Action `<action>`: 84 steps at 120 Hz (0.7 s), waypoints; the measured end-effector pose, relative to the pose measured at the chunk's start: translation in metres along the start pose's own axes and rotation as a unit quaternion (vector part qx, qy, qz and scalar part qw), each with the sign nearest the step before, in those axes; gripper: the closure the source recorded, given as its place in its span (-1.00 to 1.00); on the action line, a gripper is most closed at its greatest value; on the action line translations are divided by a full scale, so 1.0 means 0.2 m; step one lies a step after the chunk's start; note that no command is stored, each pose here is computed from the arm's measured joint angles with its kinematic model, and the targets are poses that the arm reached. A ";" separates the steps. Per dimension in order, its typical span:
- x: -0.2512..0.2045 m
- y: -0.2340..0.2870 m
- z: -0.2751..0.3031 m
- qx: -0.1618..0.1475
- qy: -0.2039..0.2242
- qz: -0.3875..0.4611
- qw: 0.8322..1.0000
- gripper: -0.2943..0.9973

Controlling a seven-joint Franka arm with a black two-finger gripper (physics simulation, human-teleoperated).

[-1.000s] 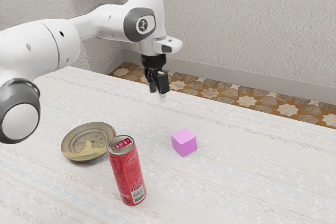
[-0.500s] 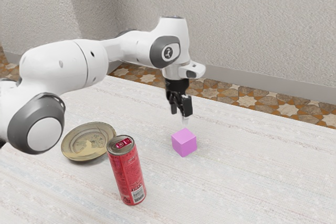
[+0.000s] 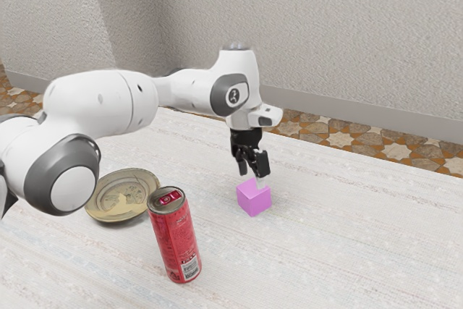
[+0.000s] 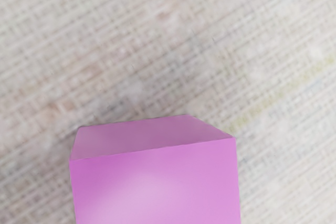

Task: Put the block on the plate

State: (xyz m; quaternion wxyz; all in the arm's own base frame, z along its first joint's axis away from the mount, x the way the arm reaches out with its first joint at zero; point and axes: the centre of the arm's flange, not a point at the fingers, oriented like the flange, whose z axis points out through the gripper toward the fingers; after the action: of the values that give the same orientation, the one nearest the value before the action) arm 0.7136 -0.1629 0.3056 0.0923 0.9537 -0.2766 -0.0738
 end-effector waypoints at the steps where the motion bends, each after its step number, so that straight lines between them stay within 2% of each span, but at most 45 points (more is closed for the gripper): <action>1: 0.00 0.00 0.00 0.000 0.000 0.000 1.000 -0.54; 40: -0.01 -0.02 0.11 0.021 -0.009 0.004 1.000 -0.54; 84: 0.02 0.00 0.22 0.024 -0.019 0.009 1.000 -0.54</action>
State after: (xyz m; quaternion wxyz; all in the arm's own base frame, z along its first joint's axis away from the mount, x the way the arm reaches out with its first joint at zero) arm 0.7089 -0.1714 0.2615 0.0653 0.9515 -0.2885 -0.0842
